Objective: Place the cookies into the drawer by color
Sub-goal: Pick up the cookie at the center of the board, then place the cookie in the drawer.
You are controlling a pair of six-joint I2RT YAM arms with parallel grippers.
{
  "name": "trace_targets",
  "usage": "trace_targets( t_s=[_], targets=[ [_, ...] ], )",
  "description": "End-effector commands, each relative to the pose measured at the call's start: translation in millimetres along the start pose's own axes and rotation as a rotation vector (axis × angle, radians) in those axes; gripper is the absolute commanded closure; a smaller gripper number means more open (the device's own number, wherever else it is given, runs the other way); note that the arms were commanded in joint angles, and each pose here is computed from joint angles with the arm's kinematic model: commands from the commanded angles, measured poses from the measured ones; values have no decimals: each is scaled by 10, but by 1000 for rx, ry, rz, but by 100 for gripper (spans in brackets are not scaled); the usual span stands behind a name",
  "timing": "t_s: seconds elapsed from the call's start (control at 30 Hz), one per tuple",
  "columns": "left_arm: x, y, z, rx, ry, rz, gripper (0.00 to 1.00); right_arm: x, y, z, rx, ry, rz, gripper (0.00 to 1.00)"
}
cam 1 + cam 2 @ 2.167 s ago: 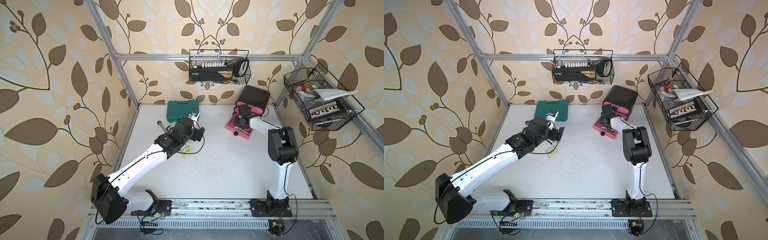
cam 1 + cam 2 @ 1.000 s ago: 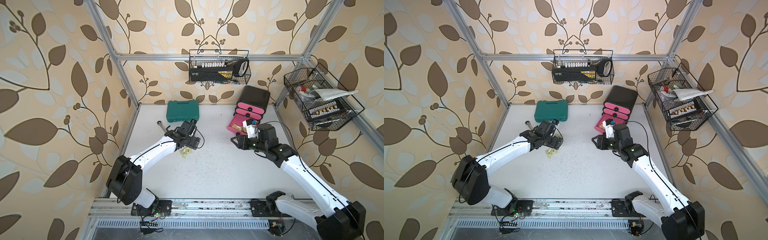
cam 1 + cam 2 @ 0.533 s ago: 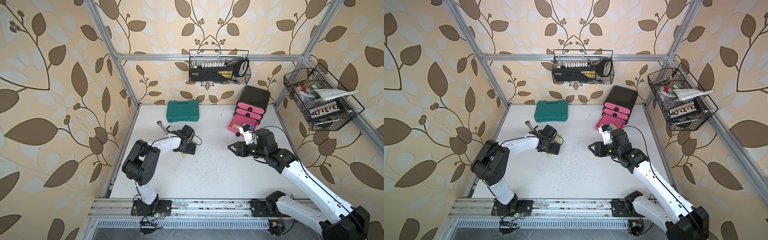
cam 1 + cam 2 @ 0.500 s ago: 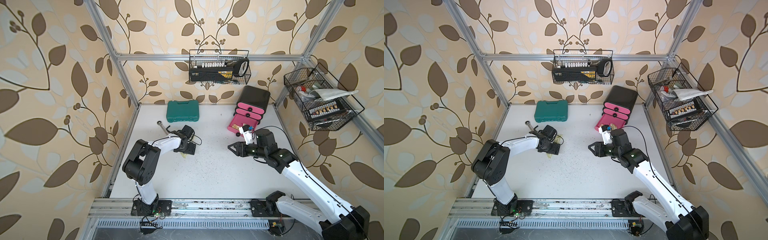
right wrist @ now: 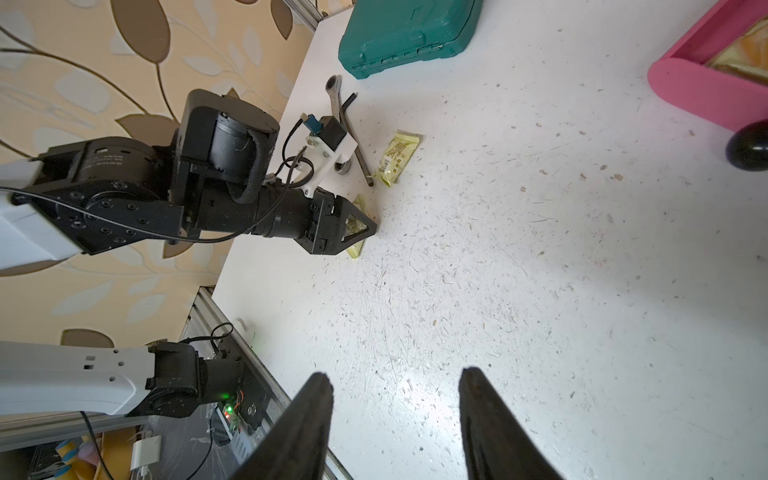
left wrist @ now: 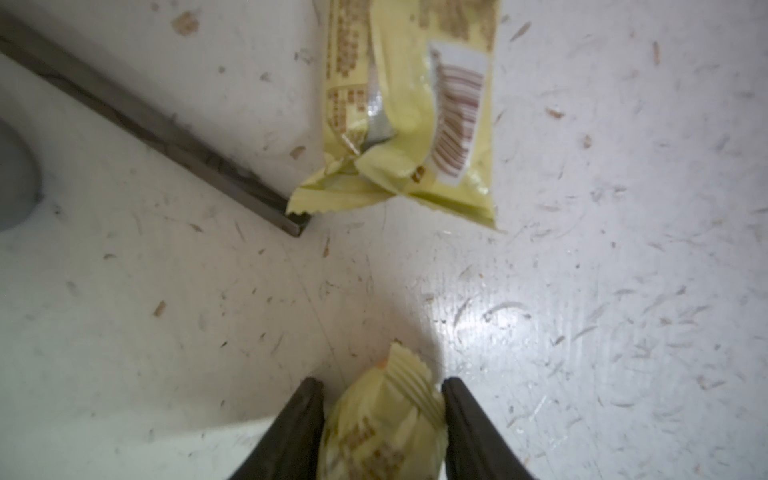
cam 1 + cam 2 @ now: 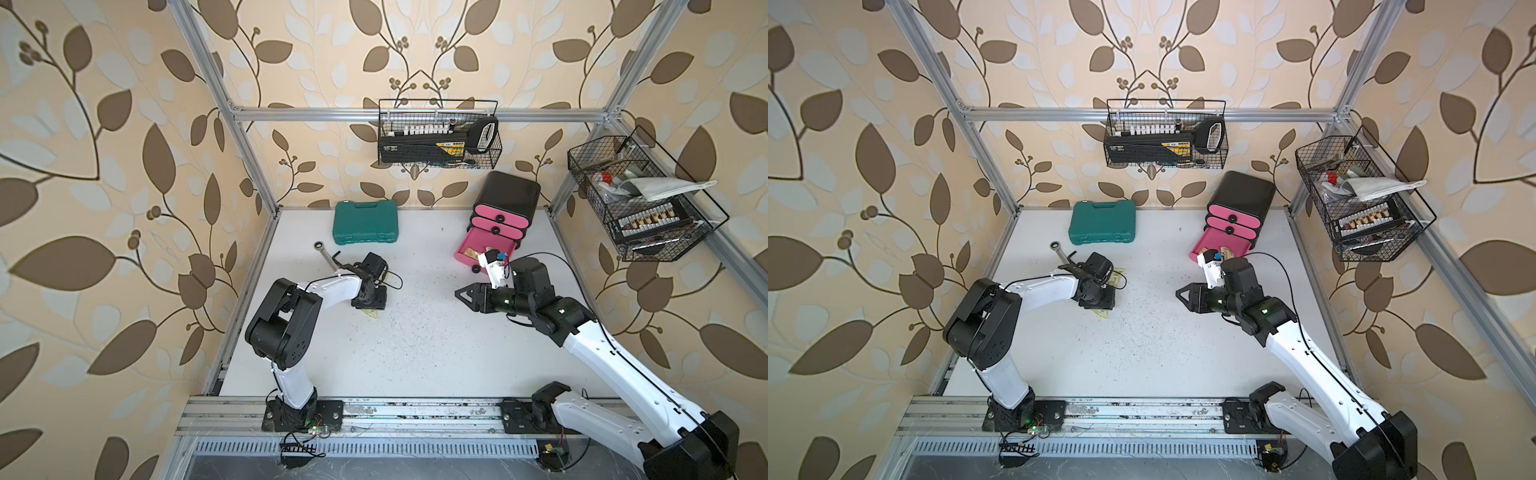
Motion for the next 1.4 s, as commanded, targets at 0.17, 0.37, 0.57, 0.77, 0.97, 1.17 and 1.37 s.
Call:
trace_targets(
  t_s=[0.17,0.37,0.57,0.77,0.97,1.17,1.37],
  targets=[
    [-183,109,-287,-72,-127,-21,66,-84,31,-135,-98,-71,79,46],
    [-280,174,-583,-141,-208,-49,72,-411,152,-371,-313,-316,229,45],
    [-489,325,-993,-237,-342,-48,76,-510,163,-518,-384,-401,264,44],
    [-886,618,-1454,-350,-480,26,78,-529,154,-631,-436,-410,278,44],
    [-1432,1023,-1710,-415,-628,122,78,-517,150,-848,-497,-430,275,43],
    [-1956,1507,-1617,-449,-693,202,78,-521,81,-1057,-541,-435,280,43],
    [-2367,2009,-1273,-482,-721,237,78,-552,-46,-1235,-556,-441,286,43]
  ],
)
Point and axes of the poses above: each gripper's point midway between its finger pads, its own z axis out along the fingers, its own x axis along the line the jaws close on, y = z × x, the point moved 5 cm from there along -z, back along the fingers, and after that the axes turned 8 degrees about z, right-handed, at the moved point
